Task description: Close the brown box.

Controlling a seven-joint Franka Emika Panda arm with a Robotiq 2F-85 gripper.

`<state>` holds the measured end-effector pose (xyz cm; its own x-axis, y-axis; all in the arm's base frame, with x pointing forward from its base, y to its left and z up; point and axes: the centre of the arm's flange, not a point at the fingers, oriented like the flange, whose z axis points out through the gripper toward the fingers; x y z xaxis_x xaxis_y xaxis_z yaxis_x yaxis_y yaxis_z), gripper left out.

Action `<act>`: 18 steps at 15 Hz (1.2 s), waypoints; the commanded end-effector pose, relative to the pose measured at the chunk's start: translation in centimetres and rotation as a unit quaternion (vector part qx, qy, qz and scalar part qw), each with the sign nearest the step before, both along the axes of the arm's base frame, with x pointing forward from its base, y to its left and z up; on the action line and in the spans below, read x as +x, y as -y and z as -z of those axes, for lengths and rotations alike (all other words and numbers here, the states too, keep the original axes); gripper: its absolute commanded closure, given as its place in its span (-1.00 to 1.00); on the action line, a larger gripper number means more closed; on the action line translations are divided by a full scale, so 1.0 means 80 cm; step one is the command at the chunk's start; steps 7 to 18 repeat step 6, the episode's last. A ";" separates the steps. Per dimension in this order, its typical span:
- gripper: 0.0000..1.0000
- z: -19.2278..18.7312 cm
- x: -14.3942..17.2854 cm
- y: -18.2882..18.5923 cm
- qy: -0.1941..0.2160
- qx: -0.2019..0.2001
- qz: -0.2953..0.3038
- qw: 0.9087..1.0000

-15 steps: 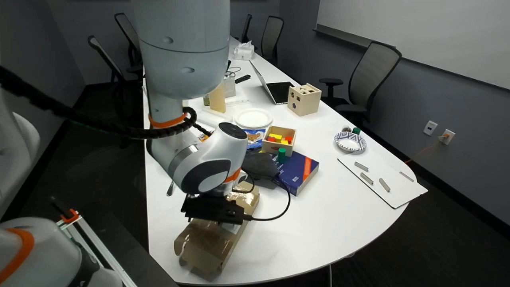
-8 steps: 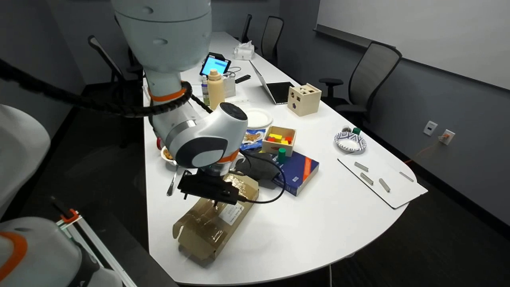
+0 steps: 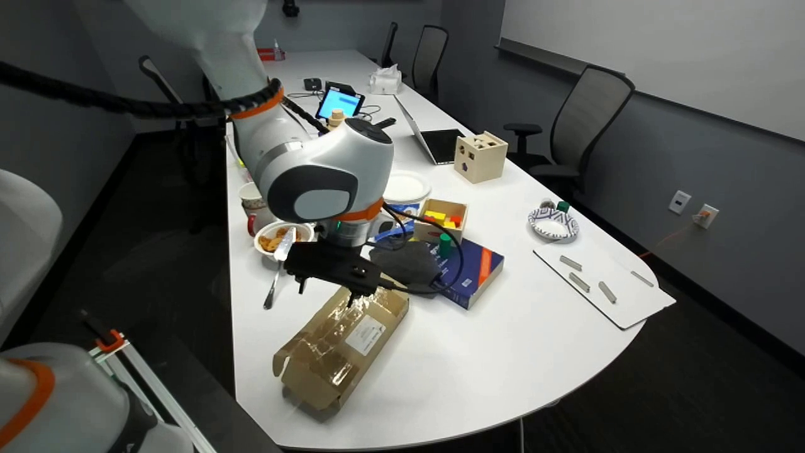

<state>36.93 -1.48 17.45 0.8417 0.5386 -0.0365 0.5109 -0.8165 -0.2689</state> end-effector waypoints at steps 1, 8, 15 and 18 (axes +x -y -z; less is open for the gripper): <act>-1.00 -0.043 -0.033 0.000 -0.010 -0.027 -0.005 1.000; -1.00 -0.066 -0.033 0.006 -0.011 -0.043 -0.010 0.999; -1.00 -0.066 -0.033 0.006 -0.011 -0.043 -0.010 0.999; -1.00 -0.066 -0.033 0.006 -0.011 -0.043 -0.010 0.999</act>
